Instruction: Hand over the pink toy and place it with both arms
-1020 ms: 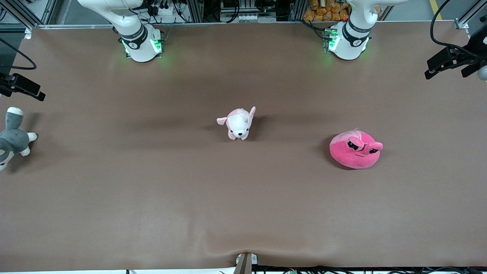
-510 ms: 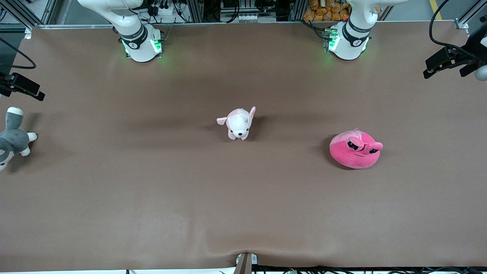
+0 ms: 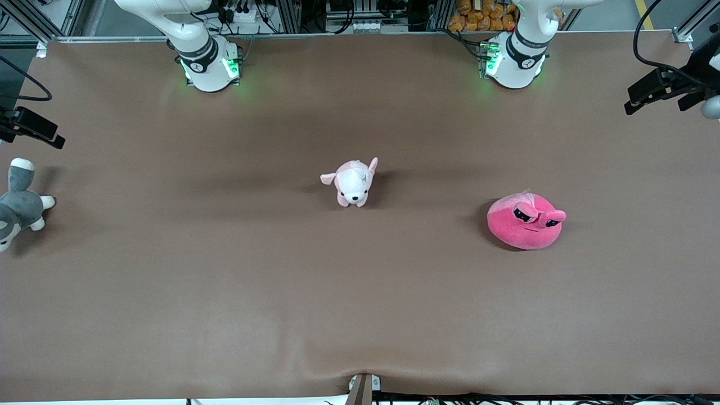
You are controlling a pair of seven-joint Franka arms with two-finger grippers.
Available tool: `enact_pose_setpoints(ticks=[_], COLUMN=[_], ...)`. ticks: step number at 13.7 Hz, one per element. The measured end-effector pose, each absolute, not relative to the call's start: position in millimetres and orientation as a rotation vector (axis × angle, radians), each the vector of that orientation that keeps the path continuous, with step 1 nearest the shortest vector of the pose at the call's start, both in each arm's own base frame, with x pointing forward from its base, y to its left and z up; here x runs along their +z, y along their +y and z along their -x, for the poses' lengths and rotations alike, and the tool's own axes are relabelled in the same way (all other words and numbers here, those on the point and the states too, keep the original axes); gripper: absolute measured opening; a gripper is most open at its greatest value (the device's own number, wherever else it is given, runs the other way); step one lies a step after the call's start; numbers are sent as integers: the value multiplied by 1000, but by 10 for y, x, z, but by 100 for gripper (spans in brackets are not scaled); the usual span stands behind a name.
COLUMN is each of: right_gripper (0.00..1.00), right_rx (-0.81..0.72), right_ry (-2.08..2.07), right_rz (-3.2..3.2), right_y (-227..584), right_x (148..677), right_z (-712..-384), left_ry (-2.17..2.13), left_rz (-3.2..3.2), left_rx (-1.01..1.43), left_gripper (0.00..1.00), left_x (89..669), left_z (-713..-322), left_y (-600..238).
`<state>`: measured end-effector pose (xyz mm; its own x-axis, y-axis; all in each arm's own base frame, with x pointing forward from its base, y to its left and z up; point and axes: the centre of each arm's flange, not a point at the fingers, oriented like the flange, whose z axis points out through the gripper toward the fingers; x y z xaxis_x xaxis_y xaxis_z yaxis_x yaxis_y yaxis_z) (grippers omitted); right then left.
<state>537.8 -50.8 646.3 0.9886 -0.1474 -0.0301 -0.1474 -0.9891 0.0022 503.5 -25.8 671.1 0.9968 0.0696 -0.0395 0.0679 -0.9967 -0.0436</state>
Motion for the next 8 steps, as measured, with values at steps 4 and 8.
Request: enact_pose_setpoints(ticks=[4,8], right_gripper=[100,100], right_rx=[47,47], right_ry=[232,232], right_rz=[3133,3133], right_y=[-508,-508], right_x=[6463,6463], right_z=[-5378,-5378], left_ry=[-103,-109], left_rz=[3094,3094], left_rx=[63,64], left_gripper=[100,100], left_x=[6715,6714], left_z=[-5027,-5028], left_y=[-353,-336])
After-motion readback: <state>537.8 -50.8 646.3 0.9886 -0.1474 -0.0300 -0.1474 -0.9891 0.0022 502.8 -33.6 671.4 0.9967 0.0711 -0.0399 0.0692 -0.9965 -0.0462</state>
